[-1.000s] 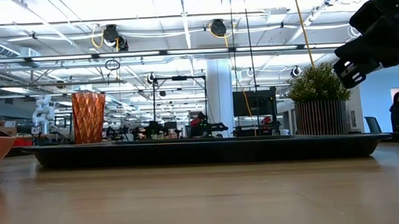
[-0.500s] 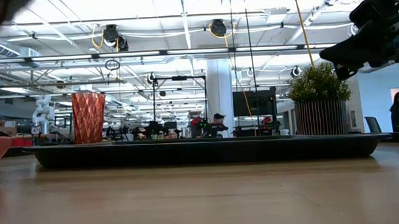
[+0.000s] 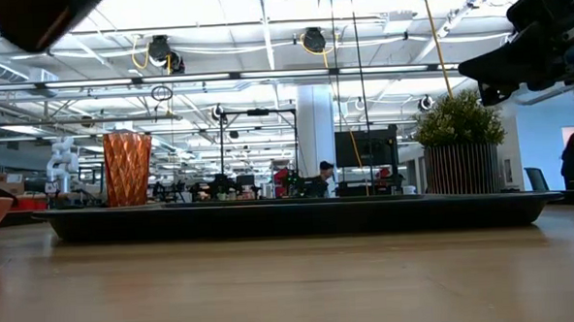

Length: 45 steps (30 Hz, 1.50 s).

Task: Pick and place plate/cup/fork/spoon on tray
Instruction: Put the orange plate on the black serving tray

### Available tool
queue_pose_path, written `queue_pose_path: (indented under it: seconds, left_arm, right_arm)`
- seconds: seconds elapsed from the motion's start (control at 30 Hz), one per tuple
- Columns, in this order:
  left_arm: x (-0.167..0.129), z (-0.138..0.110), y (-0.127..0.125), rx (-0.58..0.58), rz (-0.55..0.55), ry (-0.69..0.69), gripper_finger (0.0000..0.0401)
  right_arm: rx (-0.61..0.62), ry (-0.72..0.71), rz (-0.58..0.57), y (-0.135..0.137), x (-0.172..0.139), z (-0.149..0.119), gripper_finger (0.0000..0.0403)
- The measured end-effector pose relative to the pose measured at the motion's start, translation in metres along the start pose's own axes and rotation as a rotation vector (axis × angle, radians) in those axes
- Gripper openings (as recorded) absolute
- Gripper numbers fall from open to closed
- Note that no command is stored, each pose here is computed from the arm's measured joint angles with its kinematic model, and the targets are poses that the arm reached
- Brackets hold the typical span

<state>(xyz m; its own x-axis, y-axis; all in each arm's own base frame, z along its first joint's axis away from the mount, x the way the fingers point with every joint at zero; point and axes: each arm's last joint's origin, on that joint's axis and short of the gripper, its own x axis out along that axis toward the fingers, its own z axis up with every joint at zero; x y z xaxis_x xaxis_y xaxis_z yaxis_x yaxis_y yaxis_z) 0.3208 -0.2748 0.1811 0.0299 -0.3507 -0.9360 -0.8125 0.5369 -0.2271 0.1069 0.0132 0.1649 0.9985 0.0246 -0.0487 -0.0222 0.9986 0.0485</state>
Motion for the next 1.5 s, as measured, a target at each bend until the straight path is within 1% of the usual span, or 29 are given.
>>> queue_pose_path:
  seconds: [0.07,0.1,0.2,0.27,0.33,0.47,0.57,0.67,0.73,0.8,0.87,0.97,1.0,1.03,1.23,1.33,1.5]
  left_arm:
    - [-0.013,0.0,-0.002,-0.001,-0.033,-0.009,0.0253]
    - [-0.02,-0.001,-0.001,-0.003,-0.03,-0.027,0.0253]
    - [-0.03,-0.002,0.008,-0.031,0.049,-0.075,0.0253]
    - [-0.029,-0.006,0.017,-0.053,0.134,-0.088,0.0253]
    - [-0.028,-0.011,0.022,-0.048,0.173,-0.093,0.0253]
    - [-0.011,-0.017,0.029,-0.043,0.164,-0.105,0.0253]
    - [0.006,-0.014,0.029,-0.031,0.075,-0.094,0.0253]
    - [0.022,-0.009,0.036,-0.02,0.045,-0.085,0.0248]
    - [0.028,-0.007,0.042,-0.026,0.066,-0.055,0.0228]
    - [0.03,-0.007,0.048,-0.038,0.108,-0.012,0.0189]
    - [0.03,-0.008,0.049,-0.039,0.125,0.016,0.0134]
    - [0.025,-0.01,0.047,-0.016,0.101,0.049,0.0043]
    - [0.022,-0.011,0.045,-0.008,0.09,0.061,0.0025]
    - [0.02,-0.012,0.042,0.001,0.076,0.065,0.0018]
    - [0.003,-0.013,0.024,0.033,0.023,0.115,0.0022]
    - [-0.012,-0.014,0.02,0.031,0.059,0.119,0.0008]
    - [-0.034,-0.011,0.015,0.053,0.109,0.094,0.0006]
  right_arm:
    - [0.0,0.001,0.001,0.0,0.0,0.0,0.0]
    - [0.005,0.001,0.002,0.0,0.0,0.0,0.0]
    - [0.011,0.02,0.002,0.0,0.0,-0.002,0.0]
    - [0.023,0.027,0.001,0.0,0.001,-0.002,0.0]
    - [0.033,0.038,0.0,0.0,0.001,-0.004,0.0]
    - [0.034,0.057,-0.001,0.0,0.001,-0.005,0.0]
    - [0.034,0.056,-0.001,0.0,0.001,-0.005,0.0]
    - [0.051,0.056,-0.001,0.0,0.001,-0.005,0.0]
    - [0.053,0.056,-0.001,0.0,0.001,-0.005,0.0]
    - [0.053,0.056,-0.001,0.0,0.001,-0.005,0.0]
    - [0.052,0.056,-0.001,0.0,0.001,-0.005,0.0]
    - [0.05,0.055,-0.003,0.0,0.001,-0.005,0.0]
    - [0.05,0.055,-0.003,0.0,0.001,-0.005,0.0]
    - [0.049,0.055,-0.003,0.0,0.001,-0.005,0.0]
    - [0.05,0.051,-0.004,0.0,0.001,-0.005,0.0]
    - [0.05,0.05,-0.004,0.0,0.001,-0.005,0.0]
    - [0.049,0.051,-0.005,0.0,0.001,-0.005,0.0]
